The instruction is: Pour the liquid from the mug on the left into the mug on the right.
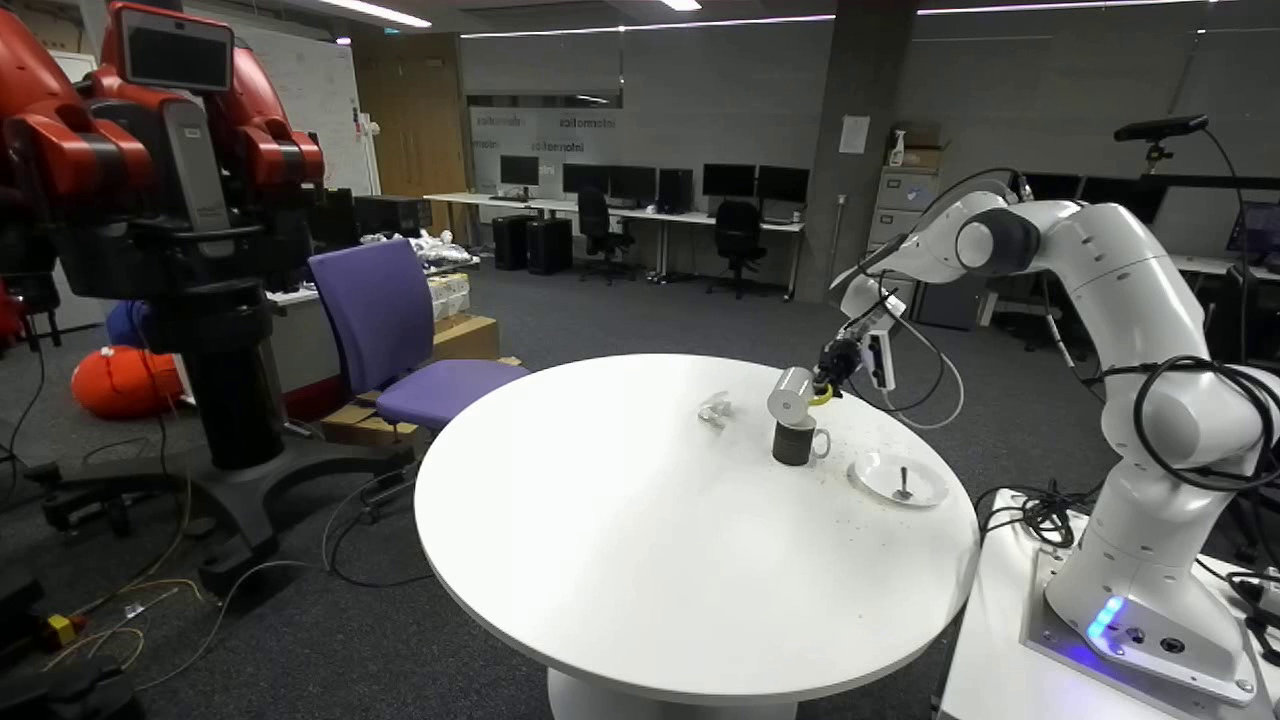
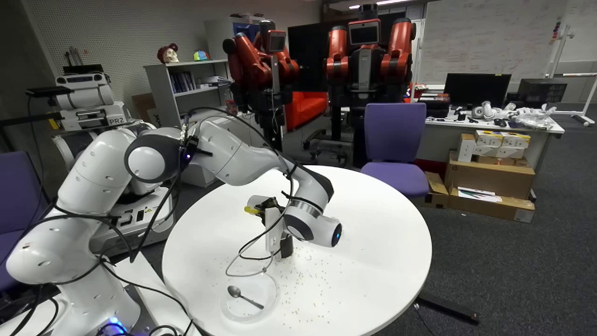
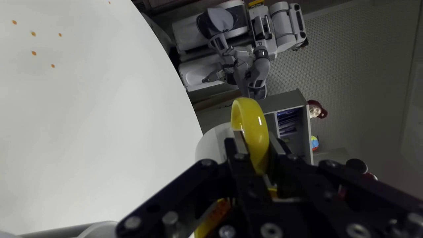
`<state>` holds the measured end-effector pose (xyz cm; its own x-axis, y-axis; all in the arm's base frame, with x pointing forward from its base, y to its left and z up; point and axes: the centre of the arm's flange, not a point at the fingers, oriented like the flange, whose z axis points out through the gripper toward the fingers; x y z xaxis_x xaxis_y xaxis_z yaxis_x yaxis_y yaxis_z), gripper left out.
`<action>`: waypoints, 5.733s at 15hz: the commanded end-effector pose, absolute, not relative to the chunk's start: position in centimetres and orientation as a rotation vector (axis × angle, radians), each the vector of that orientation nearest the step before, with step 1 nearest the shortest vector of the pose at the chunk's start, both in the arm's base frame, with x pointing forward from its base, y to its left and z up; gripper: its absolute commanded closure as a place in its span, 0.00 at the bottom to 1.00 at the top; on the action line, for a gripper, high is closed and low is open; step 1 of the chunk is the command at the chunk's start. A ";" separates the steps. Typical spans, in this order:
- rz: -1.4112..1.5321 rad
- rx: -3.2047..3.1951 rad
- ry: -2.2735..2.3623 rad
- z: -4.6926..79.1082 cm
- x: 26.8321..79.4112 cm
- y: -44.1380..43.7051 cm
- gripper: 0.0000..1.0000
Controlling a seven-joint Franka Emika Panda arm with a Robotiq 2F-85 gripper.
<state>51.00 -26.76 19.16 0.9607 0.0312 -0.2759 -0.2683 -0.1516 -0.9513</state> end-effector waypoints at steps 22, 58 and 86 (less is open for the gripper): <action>0.285 -1.589 0.207 19.3 49.7 -29.1 0.95; 0.264 -1.632 0.229 18.1 49.3 -29.1 0.95; 0.328 -1.449 0.286 16.0 49.5 -30.9 0.95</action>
<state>48.27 -30.14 15.46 0.9288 0.0088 -0.3704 -0.3705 0.0204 -0.9286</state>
